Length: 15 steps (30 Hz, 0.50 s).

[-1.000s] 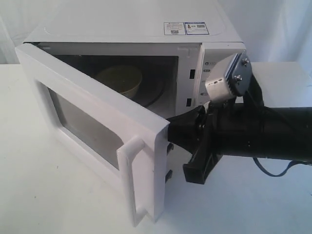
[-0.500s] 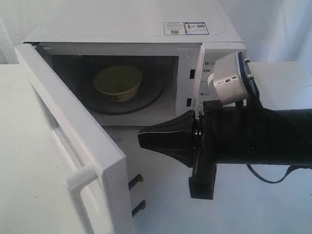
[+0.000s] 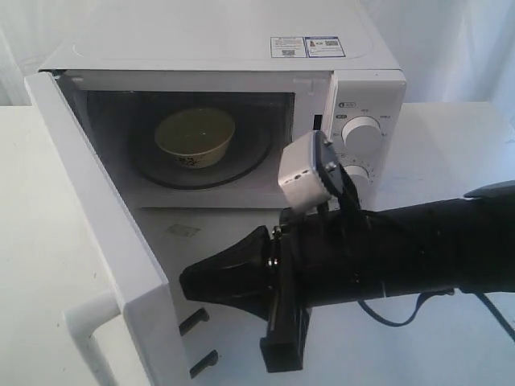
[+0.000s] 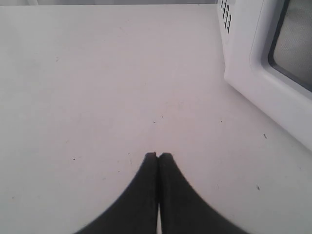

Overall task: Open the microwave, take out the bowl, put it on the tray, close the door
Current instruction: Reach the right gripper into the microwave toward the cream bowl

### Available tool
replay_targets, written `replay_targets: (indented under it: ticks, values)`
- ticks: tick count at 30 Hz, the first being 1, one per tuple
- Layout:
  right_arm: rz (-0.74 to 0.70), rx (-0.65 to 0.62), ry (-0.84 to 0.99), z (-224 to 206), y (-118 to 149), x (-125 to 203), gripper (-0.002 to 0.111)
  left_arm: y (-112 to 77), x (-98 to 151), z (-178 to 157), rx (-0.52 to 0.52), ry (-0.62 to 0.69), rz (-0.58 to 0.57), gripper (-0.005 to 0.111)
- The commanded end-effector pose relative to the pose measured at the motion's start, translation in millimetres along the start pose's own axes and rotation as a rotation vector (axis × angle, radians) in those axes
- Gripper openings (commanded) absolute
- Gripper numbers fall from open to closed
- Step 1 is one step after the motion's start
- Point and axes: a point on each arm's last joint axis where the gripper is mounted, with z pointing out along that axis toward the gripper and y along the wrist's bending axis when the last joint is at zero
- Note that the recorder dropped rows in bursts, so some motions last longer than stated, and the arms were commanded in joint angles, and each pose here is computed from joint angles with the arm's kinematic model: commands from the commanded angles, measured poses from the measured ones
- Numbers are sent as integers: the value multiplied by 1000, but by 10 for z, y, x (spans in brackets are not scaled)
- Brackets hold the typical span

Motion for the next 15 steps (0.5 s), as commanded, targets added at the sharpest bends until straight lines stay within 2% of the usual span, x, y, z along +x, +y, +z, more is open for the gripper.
replay_targets:
  ticks: [1,12,15]
  values:
    - [-17,-56,4,116,66,-46,0,0,7,1,-1,-4,-8,0]
    - [-61,-160,35,375,265,-95,0,0,7,1,-1,-4,-8,0]
    - [-70,-130,51,406,261,-89,0,0,7,1,-1,-4,-8,0]
